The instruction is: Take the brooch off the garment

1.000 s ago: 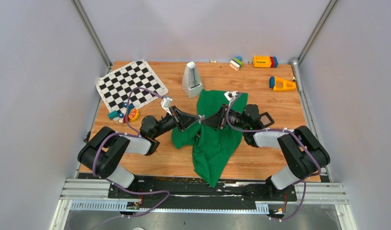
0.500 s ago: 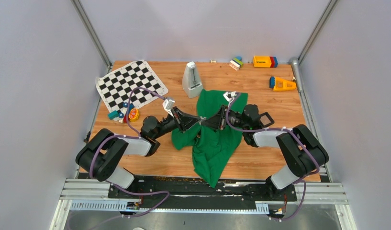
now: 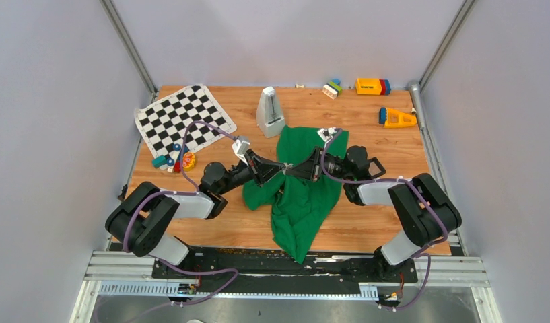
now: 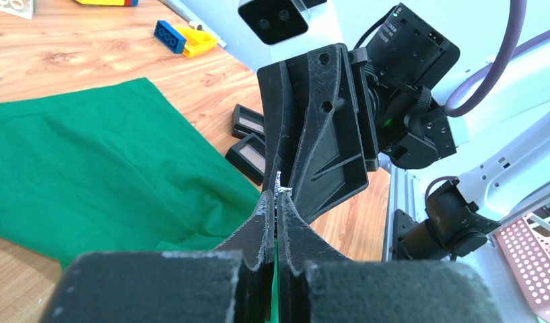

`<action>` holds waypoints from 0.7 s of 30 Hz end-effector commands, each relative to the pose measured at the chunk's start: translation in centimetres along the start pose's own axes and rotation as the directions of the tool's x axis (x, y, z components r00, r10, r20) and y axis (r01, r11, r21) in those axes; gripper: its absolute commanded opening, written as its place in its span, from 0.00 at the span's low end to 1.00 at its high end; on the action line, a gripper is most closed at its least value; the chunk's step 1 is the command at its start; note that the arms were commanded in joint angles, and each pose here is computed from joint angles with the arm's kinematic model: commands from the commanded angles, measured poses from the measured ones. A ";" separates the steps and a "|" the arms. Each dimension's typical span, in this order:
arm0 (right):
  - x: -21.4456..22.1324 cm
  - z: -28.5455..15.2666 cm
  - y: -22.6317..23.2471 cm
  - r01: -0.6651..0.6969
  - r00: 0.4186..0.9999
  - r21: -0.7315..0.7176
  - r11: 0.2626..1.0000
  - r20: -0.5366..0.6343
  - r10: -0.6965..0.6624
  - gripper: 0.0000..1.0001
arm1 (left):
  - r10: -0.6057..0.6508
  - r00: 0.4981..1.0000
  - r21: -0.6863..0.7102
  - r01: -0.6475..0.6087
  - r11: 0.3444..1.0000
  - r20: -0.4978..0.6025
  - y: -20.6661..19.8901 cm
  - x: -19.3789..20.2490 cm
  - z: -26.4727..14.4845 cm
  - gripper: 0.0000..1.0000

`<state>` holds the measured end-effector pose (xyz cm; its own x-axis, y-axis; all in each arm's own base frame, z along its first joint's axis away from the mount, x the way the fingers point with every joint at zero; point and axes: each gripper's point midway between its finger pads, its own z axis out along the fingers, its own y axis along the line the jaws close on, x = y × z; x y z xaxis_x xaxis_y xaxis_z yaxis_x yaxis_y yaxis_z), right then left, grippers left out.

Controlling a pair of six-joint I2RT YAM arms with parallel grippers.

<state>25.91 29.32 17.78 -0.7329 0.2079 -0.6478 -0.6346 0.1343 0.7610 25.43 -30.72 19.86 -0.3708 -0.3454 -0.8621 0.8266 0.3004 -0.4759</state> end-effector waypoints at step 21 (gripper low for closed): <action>-1.0 0.2 0.5 0.087 0.996 -0.032 0.996 0.031 -0.086 0.35 | 0.047 0.997 -0.097 -0.052 0.994 -0.058 0.5 0.5 1.7 0.00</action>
<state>26.59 28.74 17.03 -0.7370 0.2120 -0.6417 -0.6225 0.1568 0.7668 26.74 -31.84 18.98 -0.3811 -0.3044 -0.8730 0.7964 0.3715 -0.4772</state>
